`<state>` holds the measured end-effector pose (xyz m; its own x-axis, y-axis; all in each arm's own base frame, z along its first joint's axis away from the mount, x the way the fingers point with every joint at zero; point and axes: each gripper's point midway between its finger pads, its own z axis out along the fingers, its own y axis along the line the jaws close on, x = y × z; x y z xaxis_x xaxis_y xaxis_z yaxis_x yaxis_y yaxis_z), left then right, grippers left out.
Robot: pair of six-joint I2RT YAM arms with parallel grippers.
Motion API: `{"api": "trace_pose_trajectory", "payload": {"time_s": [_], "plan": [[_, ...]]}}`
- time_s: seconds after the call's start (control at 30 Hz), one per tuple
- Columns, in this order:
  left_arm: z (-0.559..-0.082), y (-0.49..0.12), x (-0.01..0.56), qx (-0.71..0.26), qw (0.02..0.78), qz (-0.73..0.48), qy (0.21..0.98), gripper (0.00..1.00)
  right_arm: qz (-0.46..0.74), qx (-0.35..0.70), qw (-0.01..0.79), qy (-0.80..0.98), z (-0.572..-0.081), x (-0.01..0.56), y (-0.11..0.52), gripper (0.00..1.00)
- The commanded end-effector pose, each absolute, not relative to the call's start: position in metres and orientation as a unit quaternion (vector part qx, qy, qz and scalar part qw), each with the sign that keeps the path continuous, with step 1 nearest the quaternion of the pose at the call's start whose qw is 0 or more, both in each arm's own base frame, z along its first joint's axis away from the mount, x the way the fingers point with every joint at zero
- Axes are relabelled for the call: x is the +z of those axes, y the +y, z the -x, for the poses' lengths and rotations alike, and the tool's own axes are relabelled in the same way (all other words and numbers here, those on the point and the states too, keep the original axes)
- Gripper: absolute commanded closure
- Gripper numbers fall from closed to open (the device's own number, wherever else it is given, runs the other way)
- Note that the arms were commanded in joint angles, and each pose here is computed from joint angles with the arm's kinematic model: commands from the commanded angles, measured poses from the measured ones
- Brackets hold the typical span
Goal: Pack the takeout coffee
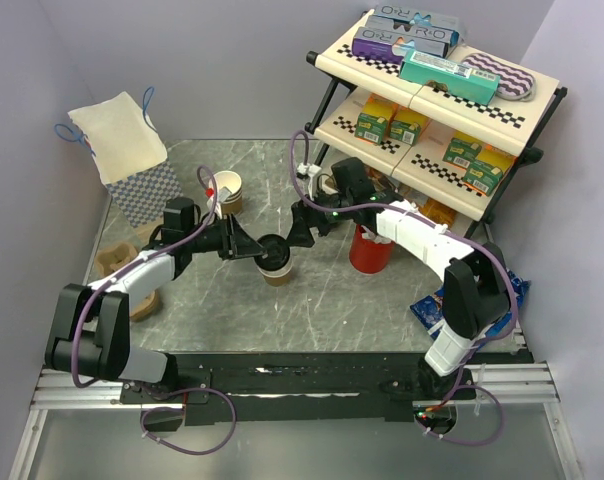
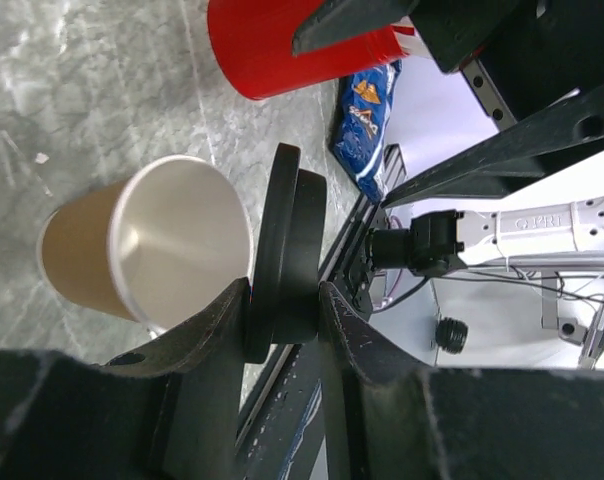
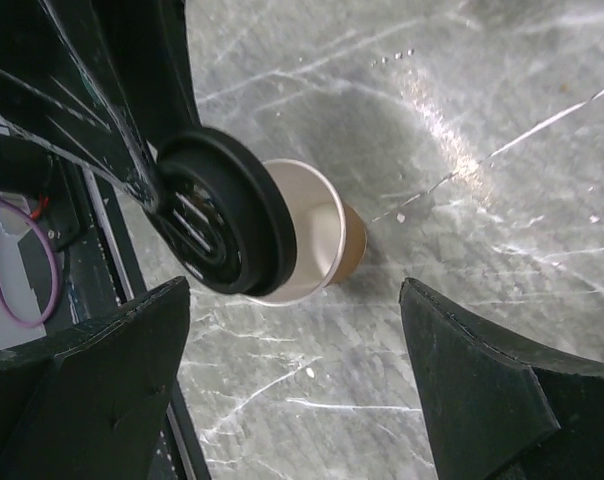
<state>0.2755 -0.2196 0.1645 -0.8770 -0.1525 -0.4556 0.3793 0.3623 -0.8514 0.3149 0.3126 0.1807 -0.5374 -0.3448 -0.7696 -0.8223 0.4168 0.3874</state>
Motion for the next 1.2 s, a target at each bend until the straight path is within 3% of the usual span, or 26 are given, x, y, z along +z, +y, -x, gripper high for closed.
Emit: {"api": "trace_pose_trajectory", "payload": {"time_s": [0.0, 0.67, 0.9, 1.17], "plan": [[-0.277, -0.22, 0.173, -0.574, 0.241, -0.08, 0.779, 0.66, 0.374, 0.398, 0.311, 0.777, -0.317, 0.19, 0.32, 0.09], [-0.288, -0.207, 0.144, -0.518, 0.24, -0.034, 0.82, 0.61, 0.368, 0.401, 0.271, 0.794, -0.32, 0.161, 0.342, 0.09], [-0.295, -0.203, 0.141, -0.489, 0.257, -0.042, 0.832, 0.49, 0.362, 0.403, 0.266, 0.797, -0.324, 0.156, 0.345, 0.09], [-0.303, -0.196, 0.138, -0.459, 0.274, -0.044, 0.844, 0.44, 0.364, 0.396, 0.257, 0.803, -0.321, 0.148, 0.35, 0.09]]}}
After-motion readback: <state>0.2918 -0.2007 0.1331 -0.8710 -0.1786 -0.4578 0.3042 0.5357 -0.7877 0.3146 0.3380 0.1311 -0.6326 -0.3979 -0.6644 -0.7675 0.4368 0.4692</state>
